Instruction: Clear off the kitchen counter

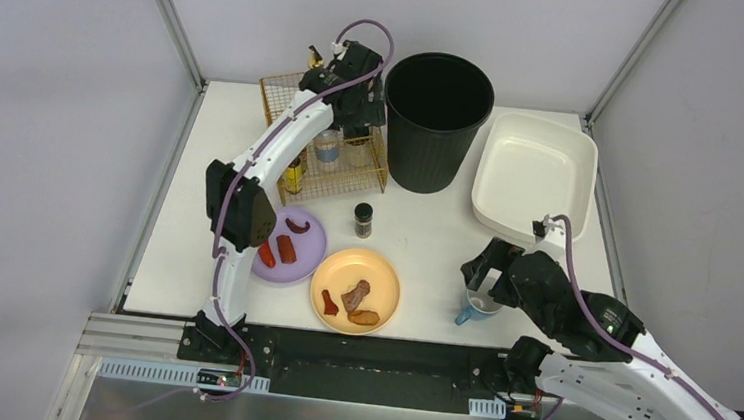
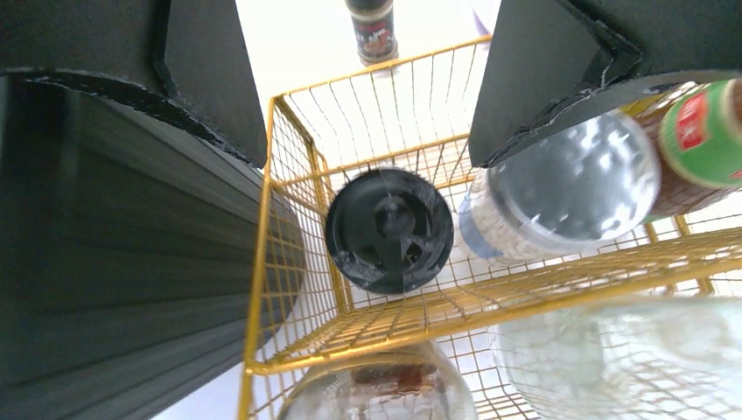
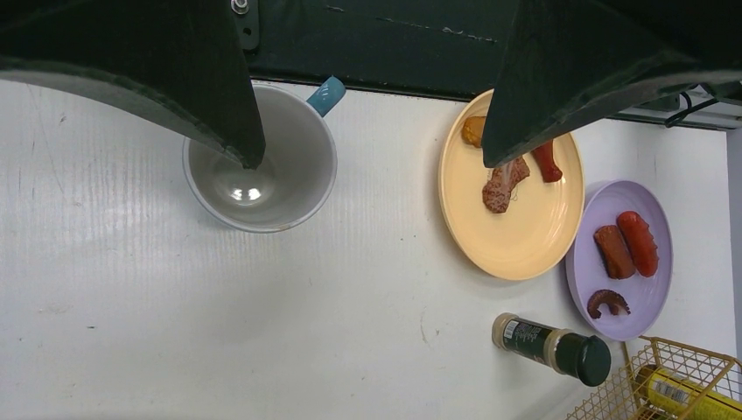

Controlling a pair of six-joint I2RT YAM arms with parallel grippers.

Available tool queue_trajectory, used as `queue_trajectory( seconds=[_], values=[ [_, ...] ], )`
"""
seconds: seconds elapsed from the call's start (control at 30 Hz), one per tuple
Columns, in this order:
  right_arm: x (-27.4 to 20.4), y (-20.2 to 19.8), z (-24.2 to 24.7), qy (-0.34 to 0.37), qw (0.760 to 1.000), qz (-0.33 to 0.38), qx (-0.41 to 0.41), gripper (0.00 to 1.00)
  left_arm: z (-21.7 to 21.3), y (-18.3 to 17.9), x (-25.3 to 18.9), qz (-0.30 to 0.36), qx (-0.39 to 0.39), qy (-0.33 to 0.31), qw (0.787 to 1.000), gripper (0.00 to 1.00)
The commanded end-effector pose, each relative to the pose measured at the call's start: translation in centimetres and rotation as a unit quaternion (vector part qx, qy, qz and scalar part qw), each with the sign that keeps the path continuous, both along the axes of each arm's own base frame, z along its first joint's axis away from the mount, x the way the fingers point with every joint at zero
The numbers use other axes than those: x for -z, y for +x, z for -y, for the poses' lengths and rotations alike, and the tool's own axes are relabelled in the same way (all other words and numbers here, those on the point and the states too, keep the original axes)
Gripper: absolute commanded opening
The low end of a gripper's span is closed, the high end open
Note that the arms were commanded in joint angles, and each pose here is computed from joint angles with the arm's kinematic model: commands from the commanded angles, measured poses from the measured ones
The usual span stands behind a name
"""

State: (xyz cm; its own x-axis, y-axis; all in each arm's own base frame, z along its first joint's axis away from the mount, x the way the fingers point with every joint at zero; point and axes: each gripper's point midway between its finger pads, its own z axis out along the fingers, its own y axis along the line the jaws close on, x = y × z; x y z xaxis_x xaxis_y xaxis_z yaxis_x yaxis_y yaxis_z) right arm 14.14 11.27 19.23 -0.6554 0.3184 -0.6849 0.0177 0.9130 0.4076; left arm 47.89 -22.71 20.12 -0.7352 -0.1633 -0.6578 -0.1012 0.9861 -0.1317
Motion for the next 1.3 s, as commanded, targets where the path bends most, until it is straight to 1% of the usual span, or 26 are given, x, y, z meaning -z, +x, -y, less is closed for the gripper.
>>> queue_trajectory(
  seconds=[0.0,0.27,0.4,0.5,0.67,0.83,1.0,1.13,1.27],
  values=[
    [-0.4,0.4,-0.6,0.006,1.0,0.003,0.003,0.99,-1.0,-2.0,-6.4,0.048,0.017,-0.027,0.998,0.87],
    [-0.5,0.5,-1.2,0.004,1.0,-0.006,-0.001,0.99,-1.9,-5.1,-9.1,0.054,0.034,-0.041,0.997,0.85],
    [-0.9,0.6,-1.2,0.004,1.0,-0.004,0.0,0.99,-1.6,-7.5,-9.5,0.041,0.065,-0.045,0.996,0.84],
    [-0.9,0.6,-1.1,-0.001,1.0,-0.004,0.003,0.99,-1.3,-9.9,-9.2,0.027,0.088,-0.04,0.995,0.86],
    [-0.7,0.6,-1.1,-0.005,1.0,-0.008,0.003,0.99,0.3,-14.4,-5.9,-0.017,0.131,-0.016,0.991,0.87],
    [-0.5,0.6,-1.3,-0.006,1.0,-0.013,0.002,0.99,1.7,-16.9,-2.6,-0.046,0.144,0.021,0.988,0.87],
    [-0.1,0.5,-1.2,-0.004,1.0,-0.017,0.003,0.99,3.0,-18.2,0.6,-0.077,0.153,0.033,0.985,0.86],
    [0.2,0.3,-1.0,-0.004,1.0,-0.019,0.003,0.99,2.9,-18.8,3.4,-0.103,0.149,0.043,0.982,0.85],
    [0.6,0.2,-1.0,-0.001,1.0,-0.021,0.004,0.99,3.0,-18.8,4.9,-0.112,0.149,0.045,0.981,0.84]
  ],
)
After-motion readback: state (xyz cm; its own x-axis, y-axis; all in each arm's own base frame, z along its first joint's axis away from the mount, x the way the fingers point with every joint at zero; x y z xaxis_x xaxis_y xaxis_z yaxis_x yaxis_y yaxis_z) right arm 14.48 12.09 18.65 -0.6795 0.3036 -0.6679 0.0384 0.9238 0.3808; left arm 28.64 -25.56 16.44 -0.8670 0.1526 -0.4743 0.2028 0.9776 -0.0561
